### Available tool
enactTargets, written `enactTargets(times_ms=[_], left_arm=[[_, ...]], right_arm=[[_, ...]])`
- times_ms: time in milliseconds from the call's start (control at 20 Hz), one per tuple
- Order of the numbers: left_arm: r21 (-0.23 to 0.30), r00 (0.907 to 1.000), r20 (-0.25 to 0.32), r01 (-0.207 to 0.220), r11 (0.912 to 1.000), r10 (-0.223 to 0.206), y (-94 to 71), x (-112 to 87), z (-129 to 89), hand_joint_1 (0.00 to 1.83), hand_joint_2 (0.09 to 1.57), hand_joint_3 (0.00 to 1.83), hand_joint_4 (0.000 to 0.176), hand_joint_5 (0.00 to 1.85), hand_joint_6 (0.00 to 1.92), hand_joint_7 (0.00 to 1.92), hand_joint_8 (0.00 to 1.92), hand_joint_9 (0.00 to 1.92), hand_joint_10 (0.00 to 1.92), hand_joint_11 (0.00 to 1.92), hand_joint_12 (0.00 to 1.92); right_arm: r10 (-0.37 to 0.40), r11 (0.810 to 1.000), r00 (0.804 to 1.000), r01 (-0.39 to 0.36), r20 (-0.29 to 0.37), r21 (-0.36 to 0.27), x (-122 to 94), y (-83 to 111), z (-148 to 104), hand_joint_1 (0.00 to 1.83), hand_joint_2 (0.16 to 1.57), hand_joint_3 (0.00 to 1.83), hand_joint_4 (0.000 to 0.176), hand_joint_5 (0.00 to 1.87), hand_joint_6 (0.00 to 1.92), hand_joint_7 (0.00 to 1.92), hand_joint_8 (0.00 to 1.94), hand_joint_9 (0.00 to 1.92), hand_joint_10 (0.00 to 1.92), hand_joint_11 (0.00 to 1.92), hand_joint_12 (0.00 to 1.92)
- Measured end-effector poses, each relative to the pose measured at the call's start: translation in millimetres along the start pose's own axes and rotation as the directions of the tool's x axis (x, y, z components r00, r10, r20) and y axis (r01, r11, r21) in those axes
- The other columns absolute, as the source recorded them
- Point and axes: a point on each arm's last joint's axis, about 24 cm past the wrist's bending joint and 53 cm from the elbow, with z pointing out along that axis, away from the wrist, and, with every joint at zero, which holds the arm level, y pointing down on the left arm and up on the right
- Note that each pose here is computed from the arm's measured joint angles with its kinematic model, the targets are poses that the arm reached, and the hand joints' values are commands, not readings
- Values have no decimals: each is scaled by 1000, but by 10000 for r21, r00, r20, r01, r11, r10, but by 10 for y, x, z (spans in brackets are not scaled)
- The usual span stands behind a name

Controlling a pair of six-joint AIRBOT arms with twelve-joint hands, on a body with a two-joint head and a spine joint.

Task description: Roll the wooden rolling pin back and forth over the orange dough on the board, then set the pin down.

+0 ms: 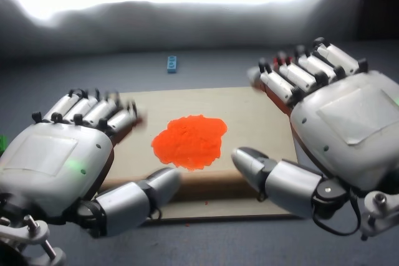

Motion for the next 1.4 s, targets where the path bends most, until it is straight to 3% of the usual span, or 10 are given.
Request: enactTargets(times_ms=[150,450,600,700,850,1000,1100,1150,1200,1400], left_arm=[[74,9999,118,-56,10000,55,-3,-29,13,0,1148,59,0,0,0,0,0,0,0,0,0],[-414,9993,-352,-162,9990,147,136,120,-12,0,1213,33,0,0,0,0,0,0,0,0,0],[-477,9979,-589,-283,9985,255,172,224,-1,0,1174,12,12,0,0,0,0,0,0,0,0],[-408,9972,-707,-266,9988,237,152,299,11,0,1191,19,0,0,0,0,0,0,0,0,0],[-290,9960,-851,-301,9991,275,107,425,21,0,1165,5,12,0,0,0,0,0,0,0,0],[-303,9952,-947,-283,9991,253,111,524,44,0,1174,8,0,15,6,0,0,0,0,0,0],[-276,9948,-957,-389,9989,361,109,570,37,0,1142,0,21,0,0,0,0,0,0,0,0],[-263,9943,-967,-472,9985,444,126,594,38,0,1154,0,11,0,0,0,0,0,0,0,0],[-363,9946,-946,-472,9982,436,161,611,38,0,1172,7,4,0,0,0,0,0,0,0,0],[-577,9953,-878,-455,9973,403,295,678,12,0,1185,12,8,0,0,0,0,0,0,0,0]], right_arm=[[81,10000,9997,-79,228,-53,-50,16,-1,0,1150,39,0,11,4,34,7,20,6,0,0],[672,9976,9966,-678,486,117,-77,-10,-10,0,1177,36,0,21,6,28,2,19,4,0,0],[1146,9933,9933,-1148,150,116,100,15,-53,0,1164,22,0,28,6,69,14,69,20,16,8],[1489,9887,9888,-1488,-65,170,207,26,-79,0,1177,24,0,0,0,43,1,37,5,0,0],[2158,9760,9764,-2156,-47,302,305,6,-94,0,1167,15,0,6,2,42,1,48,8,16,7],[2549,9656,9669,-2552,120,497,400,-79,-34,0,1174,15,0,26,9,62,8,64,13,18,10],[2757,9589,9607,-2773,333,606,437,-157,48,0,1173,12,0,32,10,77,11,88,20,44,23],[2814,9570,9589,-2832,371,622,456,-172,74,0,1184,5,0,64,5,104,6,126,10,8,150],[2889,9547,9566,-2909,389,618,477,-178,97,0,1200,6,0,71,3,103,2,113,6,1,118],[2982,9527,9544,-2986,151,561,616,-151,120,0,1215,5,0,62,3,93,0,90,0,0,114]])
